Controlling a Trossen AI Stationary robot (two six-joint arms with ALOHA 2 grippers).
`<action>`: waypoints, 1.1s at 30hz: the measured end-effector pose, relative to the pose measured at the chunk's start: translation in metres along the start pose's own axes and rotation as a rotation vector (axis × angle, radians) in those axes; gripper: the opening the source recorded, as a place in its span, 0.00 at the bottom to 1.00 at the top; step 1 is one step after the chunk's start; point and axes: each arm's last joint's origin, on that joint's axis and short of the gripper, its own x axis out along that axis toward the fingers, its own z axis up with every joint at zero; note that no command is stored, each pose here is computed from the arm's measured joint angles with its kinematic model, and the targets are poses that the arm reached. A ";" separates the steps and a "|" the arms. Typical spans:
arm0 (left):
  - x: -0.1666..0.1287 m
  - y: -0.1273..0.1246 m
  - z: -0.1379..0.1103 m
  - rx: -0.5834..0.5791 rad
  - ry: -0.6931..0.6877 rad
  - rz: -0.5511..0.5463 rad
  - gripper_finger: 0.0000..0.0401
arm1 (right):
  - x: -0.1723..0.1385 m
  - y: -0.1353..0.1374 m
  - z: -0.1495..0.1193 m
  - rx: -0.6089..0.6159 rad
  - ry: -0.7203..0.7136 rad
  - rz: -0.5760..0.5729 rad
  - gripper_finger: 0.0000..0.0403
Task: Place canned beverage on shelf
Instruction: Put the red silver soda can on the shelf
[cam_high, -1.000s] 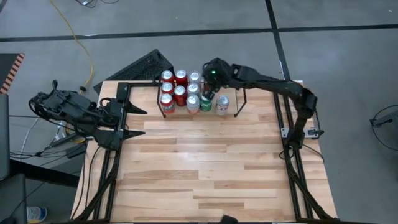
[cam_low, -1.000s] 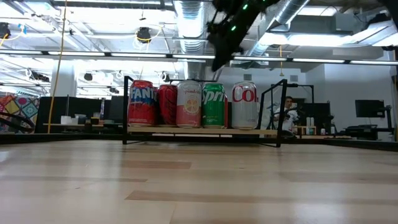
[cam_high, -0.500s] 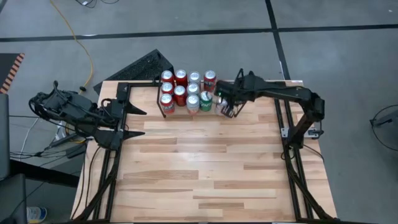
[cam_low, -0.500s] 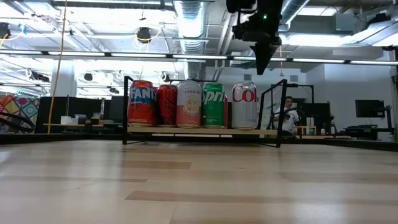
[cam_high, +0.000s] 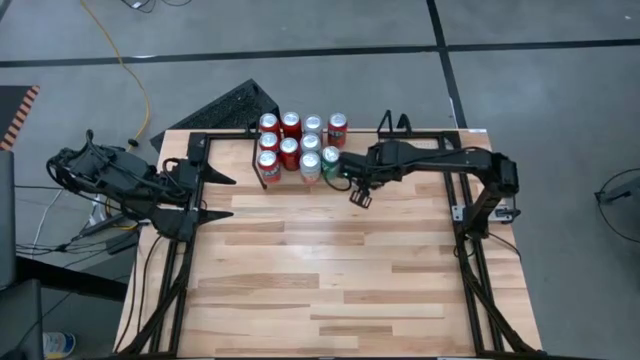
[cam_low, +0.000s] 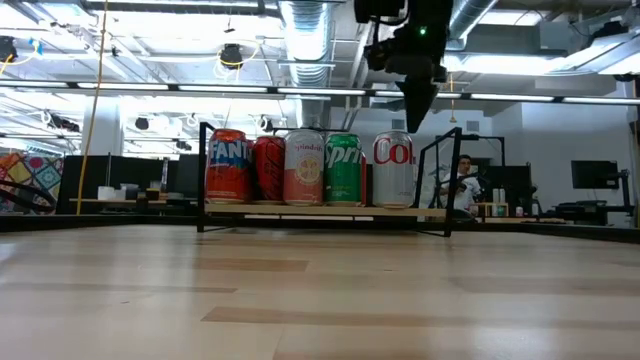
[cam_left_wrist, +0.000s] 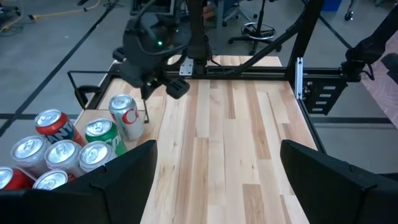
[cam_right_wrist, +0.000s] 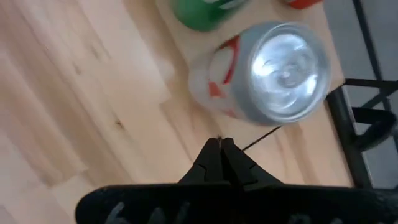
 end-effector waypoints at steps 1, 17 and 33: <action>0.001 -0.001 0.000 0.000 0.003 0.001 0.81 | 0.002 0.000 0.001 0.001 0.000 -0.001 0.00; 0.011 -0.005 0.000 0.005 0.027 0.003 0.81 | 0.012 -0.012 0.020 -0.011 -0.110 0.000 0.00; 0.008 -0.003 0.000 0.019 0.014 0.014 0.81 | -0.019 -0.024 0.010 -0.050 -0.205 -0.088 0.00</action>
